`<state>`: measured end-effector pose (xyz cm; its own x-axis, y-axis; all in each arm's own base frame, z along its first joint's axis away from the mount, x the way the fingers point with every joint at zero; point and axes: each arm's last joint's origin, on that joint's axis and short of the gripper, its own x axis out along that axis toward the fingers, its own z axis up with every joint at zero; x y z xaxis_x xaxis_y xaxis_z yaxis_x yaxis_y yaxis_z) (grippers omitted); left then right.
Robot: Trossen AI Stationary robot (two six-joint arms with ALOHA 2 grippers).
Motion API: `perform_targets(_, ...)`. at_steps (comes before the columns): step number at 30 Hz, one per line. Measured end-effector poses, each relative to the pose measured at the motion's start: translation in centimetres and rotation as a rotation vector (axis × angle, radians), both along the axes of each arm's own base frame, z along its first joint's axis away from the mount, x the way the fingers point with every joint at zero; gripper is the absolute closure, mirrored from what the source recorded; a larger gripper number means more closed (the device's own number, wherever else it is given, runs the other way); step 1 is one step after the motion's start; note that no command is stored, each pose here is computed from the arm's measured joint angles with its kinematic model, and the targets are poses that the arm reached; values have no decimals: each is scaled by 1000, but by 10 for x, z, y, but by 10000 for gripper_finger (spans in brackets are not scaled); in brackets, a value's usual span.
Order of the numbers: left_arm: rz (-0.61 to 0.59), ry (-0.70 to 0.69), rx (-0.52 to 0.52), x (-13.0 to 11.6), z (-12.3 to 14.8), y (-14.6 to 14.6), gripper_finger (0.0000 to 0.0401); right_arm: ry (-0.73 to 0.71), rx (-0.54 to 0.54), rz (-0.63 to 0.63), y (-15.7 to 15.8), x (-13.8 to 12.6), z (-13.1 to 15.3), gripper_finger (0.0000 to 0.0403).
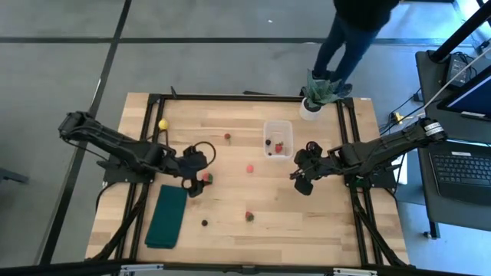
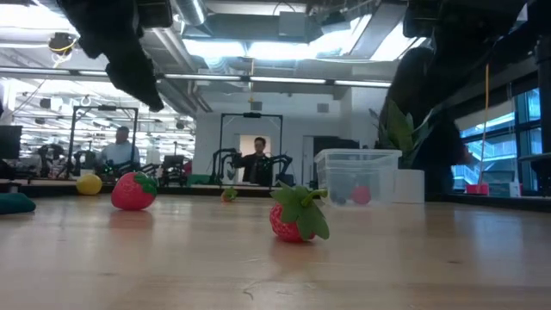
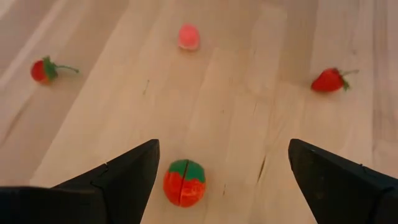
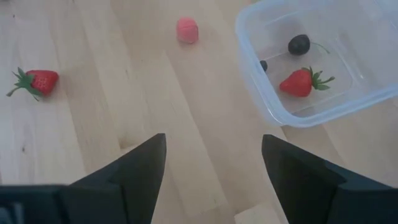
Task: Pick and placing Produce into tupperware
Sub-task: Put the red tomato into the transparent container
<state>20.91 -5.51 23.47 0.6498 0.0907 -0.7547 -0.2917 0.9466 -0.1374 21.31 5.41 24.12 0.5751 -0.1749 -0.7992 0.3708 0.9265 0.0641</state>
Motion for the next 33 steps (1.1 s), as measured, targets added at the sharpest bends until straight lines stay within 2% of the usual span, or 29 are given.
perform_targets(18,-8,161,52,11,-28,-4,55,0,-1,2,0,0,0,136)
perform_targets(33,-41,363,114,25,-69,-8,55,1,-2,2,0,0,0,136)
